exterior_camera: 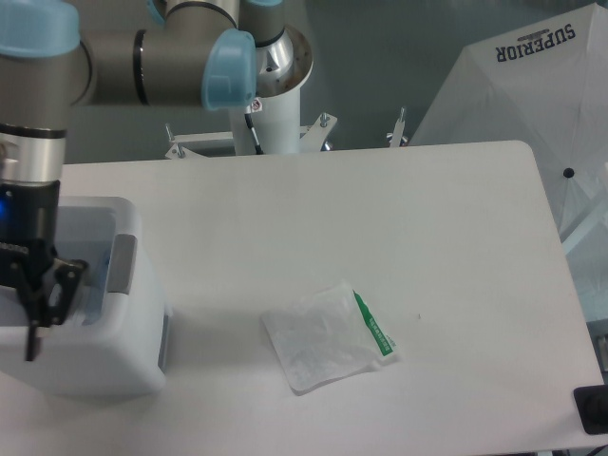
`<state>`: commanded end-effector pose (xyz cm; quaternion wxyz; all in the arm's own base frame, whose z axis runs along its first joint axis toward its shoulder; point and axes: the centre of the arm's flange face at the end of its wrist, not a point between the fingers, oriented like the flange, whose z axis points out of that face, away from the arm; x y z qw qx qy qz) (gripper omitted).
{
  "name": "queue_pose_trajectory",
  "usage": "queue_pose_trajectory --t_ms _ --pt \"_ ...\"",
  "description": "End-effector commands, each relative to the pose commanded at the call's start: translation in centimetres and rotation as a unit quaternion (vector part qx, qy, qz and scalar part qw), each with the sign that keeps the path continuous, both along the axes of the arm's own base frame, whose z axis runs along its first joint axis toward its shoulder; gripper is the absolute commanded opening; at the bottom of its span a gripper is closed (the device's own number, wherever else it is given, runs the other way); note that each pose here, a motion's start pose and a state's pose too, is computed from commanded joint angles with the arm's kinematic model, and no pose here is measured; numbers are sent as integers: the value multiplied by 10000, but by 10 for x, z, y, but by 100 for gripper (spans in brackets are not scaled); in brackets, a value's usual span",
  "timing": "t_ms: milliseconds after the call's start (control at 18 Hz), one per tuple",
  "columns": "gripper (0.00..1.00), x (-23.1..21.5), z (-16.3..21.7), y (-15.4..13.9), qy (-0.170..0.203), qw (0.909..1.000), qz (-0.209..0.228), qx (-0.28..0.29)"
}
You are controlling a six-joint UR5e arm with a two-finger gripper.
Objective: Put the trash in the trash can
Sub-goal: 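Move the open gripper from the bin to the clear plastic bag, then lower the gripper and pinch the bag at its green strip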
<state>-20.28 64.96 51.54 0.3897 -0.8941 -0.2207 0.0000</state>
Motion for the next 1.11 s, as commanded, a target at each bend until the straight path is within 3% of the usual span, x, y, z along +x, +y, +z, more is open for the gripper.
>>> queue_pose_trajectory --t_ms 167,333,556,833,1111 --pt "100 -80 -35 -39 -94 9967 724 -357" --pt "100 -129 -74 -73 -209 9905 1158 -716" --pt "100 -157 -132 -111 -2 9834 1064 -1472" --pt "100 -204 -166 -160 -324 9716 1586 -1729" --pt "100 -246 -216 -181 -682 9607 1837 -1968"
